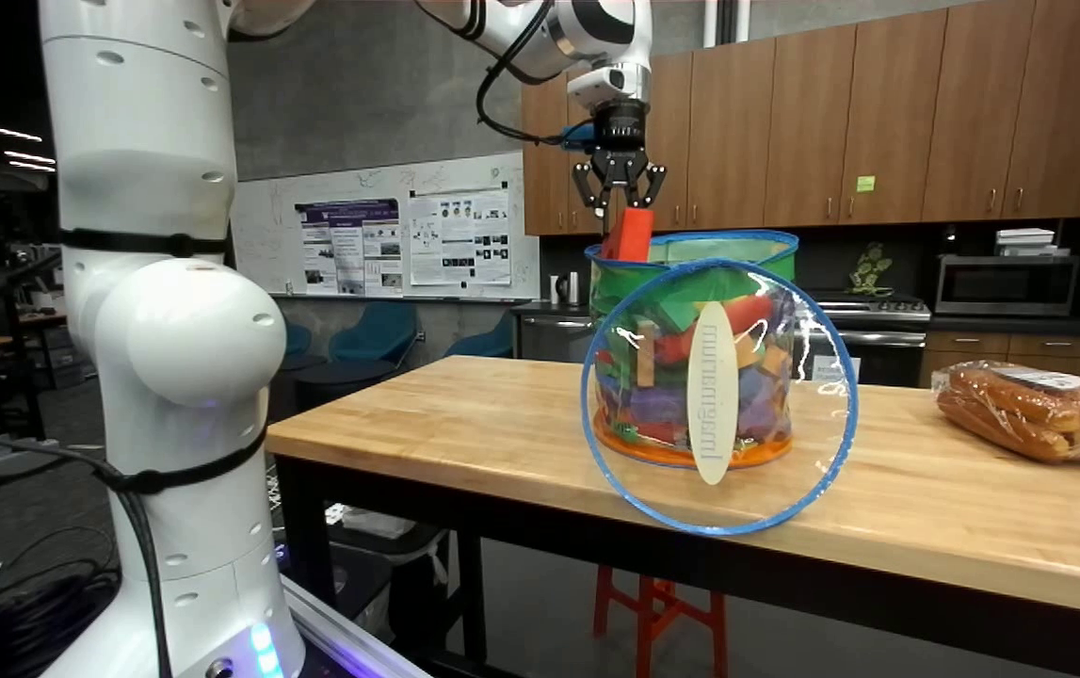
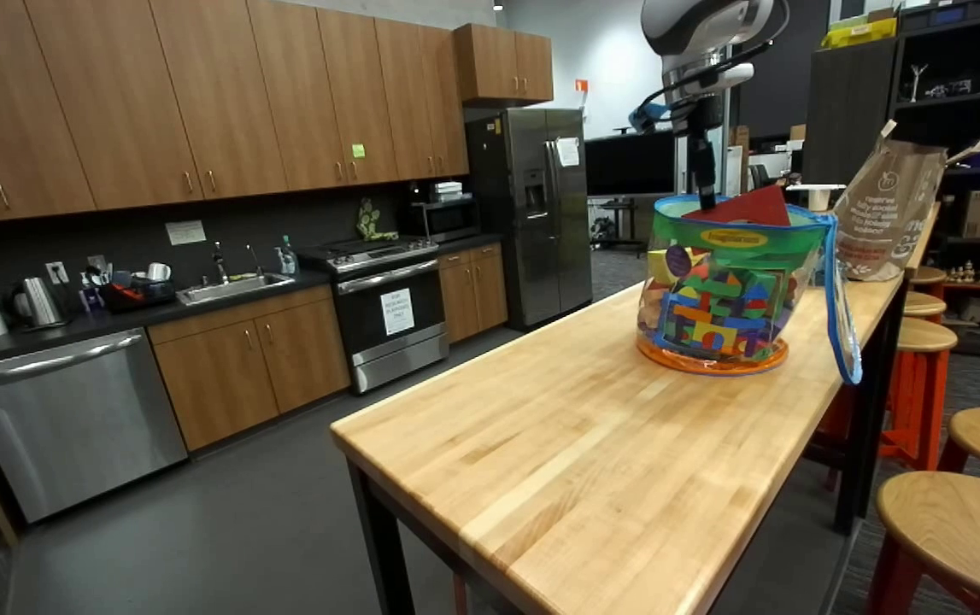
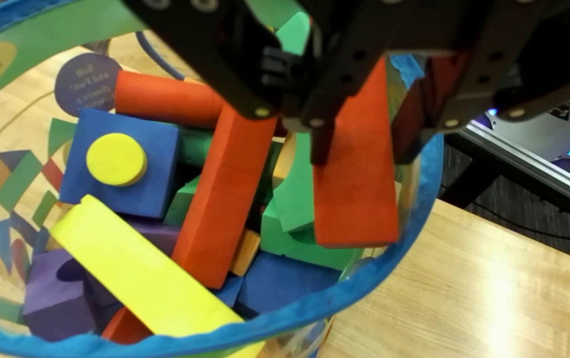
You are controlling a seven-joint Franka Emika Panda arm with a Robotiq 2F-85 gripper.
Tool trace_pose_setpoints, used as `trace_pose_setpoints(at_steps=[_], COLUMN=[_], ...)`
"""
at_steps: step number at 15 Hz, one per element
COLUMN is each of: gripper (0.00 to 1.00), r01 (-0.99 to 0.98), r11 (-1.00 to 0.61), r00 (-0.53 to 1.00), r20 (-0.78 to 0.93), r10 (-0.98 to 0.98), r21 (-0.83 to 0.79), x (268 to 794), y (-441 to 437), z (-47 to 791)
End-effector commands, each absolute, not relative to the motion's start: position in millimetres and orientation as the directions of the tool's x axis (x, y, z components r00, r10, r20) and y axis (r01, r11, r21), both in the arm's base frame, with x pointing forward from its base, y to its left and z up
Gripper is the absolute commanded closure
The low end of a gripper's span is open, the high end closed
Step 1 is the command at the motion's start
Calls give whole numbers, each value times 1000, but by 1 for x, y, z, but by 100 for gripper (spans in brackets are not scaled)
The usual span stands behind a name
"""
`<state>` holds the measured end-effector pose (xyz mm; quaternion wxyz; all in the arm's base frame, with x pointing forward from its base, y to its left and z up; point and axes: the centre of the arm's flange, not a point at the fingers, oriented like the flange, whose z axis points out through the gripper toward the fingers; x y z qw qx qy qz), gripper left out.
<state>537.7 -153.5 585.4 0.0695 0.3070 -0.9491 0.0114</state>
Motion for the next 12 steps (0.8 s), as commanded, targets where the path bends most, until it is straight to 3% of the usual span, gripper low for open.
trace_pose_setpoints(at_steps=[1,3,12], gripper=[94,100,100], r01=[-558,-551,-490], r11=[829,833,872], r00=[-819,-823,-864], r20=[133,137,131], r10=[-558,-551,-486], r21=[39,43,-1], x=[528,526,526], y=[-157,-159,-181], z=[584,582,609])
